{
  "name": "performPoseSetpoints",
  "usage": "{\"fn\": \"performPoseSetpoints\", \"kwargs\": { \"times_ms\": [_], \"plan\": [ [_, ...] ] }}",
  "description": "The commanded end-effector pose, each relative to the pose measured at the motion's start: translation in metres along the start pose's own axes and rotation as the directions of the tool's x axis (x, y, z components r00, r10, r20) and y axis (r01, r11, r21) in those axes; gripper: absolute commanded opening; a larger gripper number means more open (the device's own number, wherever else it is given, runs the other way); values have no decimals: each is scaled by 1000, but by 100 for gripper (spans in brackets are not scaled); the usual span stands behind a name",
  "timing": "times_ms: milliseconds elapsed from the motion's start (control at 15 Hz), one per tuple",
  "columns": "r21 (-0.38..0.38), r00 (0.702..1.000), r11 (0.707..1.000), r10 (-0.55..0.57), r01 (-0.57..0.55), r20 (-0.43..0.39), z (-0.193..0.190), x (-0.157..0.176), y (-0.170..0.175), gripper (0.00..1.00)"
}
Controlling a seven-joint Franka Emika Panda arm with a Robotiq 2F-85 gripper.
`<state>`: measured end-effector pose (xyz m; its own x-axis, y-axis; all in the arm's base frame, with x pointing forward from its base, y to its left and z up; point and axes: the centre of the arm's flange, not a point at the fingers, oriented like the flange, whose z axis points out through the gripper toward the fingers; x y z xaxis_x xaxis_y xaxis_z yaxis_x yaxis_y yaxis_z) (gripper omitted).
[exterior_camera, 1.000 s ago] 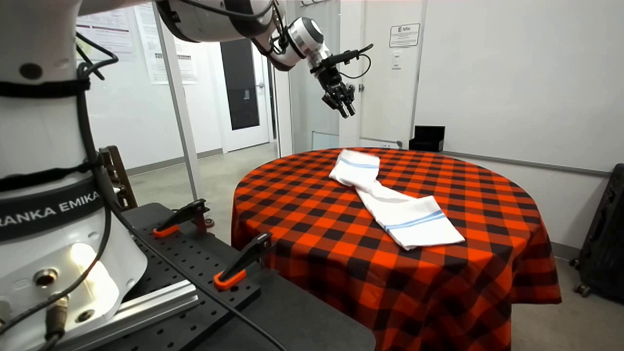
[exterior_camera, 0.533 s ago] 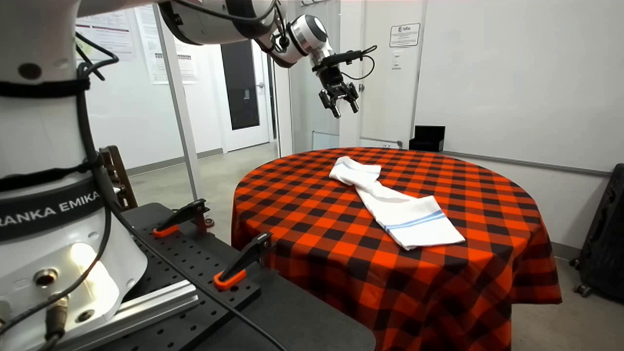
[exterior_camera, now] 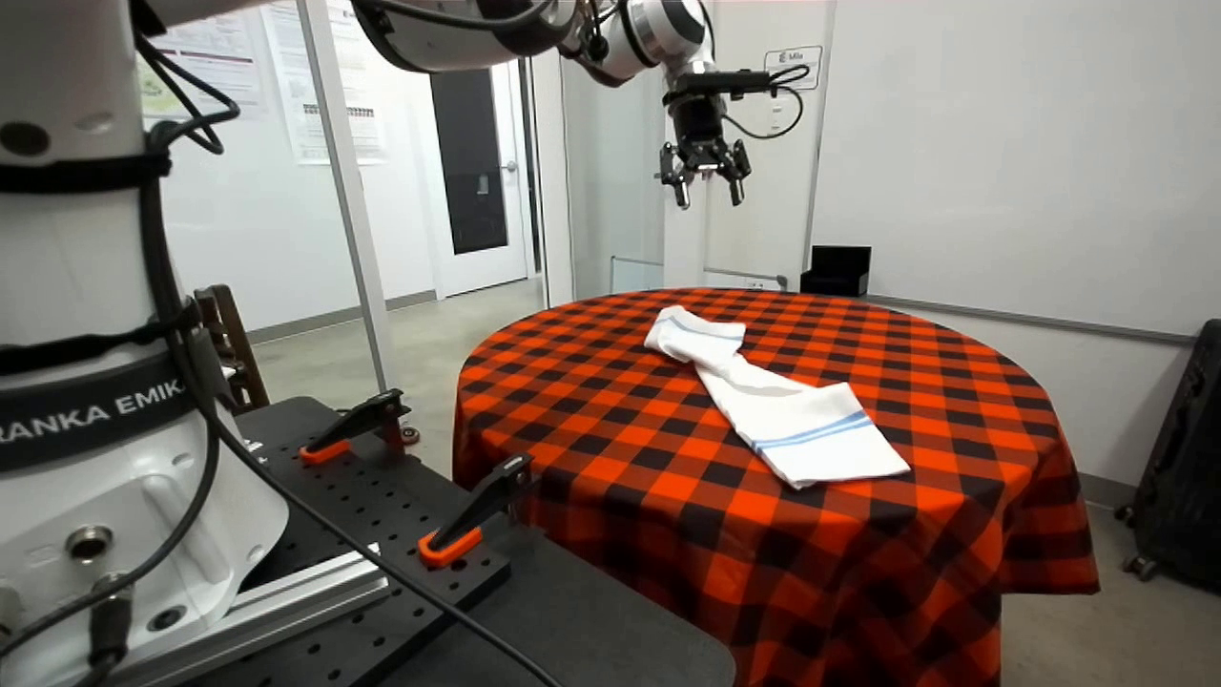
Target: Straighten out the towel
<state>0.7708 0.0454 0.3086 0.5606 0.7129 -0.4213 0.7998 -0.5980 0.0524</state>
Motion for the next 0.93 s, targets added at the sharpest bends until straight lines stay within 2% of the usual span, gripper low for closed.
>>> {"fn": "performPoseSetpoints", "kwargs": {
  "times_ms": [0,200,467,667,867],
  "plan": [
    [130,988,981,148,-142,-37,-8,-34,50,100],
    [243,967,941,253,-235,-43,8,-84,48,100],
    [396,925,861,374,-318,-70,11,-130,25,100],
    [486,873,797,470,-358,-128,3,-154,3,100],
    [538,797,744,570,-396,-200,-9,-180,-3,100]
  ]
}}
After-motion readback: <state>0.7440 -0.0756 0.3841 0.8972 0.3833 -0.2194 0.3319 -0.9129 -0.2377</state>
